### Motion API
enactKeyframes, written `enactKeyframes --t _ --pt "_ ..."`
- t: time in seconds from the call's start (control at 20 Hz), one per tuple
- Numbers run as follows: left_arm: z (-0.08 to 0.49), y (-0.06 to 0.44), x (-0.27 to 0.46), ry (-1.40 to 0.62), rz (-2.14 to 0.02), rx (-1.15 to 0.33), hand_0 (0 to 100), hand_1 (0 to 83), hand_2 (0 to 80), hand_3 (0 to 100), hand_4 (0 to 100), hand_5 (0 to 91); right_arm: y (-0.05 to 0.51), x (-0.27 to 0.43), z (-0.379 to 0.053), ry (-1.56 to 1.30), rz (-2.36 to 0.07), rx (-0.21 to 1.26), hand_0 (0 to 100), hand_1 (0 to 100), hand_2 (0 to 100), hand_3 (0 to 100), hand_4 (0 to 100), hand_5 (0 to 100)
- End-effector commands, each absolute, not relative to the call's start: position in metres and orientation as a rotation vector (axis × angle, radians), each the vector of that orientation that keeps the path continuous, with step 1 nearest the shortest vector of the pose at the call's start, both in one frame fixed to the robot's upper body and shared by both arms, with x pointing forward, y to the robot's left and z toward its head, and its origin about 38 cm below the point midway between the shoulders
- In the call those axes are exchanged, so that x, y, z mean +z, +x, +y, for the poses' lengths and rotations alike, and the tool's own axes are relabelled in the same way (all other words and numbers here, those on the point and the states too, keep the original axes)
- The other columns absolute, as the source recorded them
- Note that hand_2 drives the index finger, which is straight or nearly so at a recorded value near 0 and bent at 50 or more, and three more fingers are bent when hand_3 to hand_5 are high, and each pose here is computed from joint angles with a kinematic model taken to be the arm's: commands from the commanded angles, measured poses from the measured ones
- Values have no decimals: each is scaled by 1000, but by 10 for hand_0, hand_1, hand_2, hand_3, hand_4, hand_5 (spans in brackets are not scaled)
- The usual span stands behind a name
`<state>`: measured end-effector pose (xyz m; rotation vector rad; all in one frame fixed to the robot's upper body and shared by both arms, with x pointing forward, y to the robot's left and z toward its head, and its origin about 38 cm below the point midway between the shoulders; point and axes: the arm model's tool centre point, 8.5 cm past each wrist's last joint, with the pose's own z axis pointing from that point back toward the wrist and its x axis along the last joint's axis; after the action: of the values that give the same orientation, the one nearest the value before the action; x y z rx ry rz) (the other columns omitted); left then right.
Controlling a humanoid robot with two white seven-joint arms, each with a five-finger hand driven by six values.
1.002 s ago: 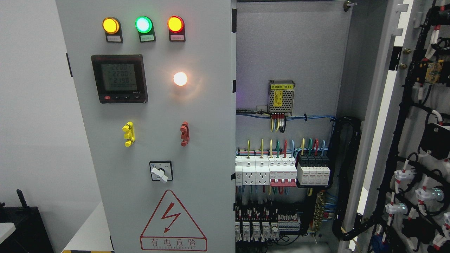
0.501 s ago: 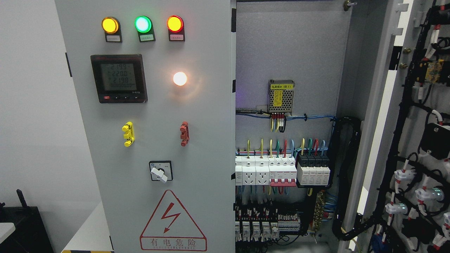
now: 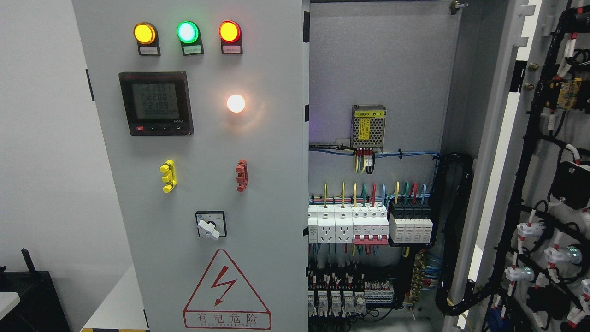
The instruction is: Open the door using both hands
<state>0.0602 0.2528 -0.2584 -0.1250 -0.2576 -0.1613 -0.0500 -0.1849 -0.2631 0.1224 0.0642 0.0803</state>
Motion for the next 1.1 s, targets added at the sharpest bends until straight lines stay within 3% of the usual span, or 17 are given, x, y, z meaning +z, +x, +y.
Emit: enactKeyframes --t 0.0,0.65,1.05 --pt "223 9 -263 -153 -144 79 0 0 0 0 32 0 -41 -264 -185 123 41 63 0 0 0 0 0 0" --pt "226 -48 -260 -148 -29 136 0 0 0 0 32 0 -42 -264 -184 125 39 62 0 0 0 0 0 0" --pt "229 -51 -260 -143 -31 137 0 0 0 0 32 0 -19 -263 -188 114 -78 70 0 0 0 0 0 0"
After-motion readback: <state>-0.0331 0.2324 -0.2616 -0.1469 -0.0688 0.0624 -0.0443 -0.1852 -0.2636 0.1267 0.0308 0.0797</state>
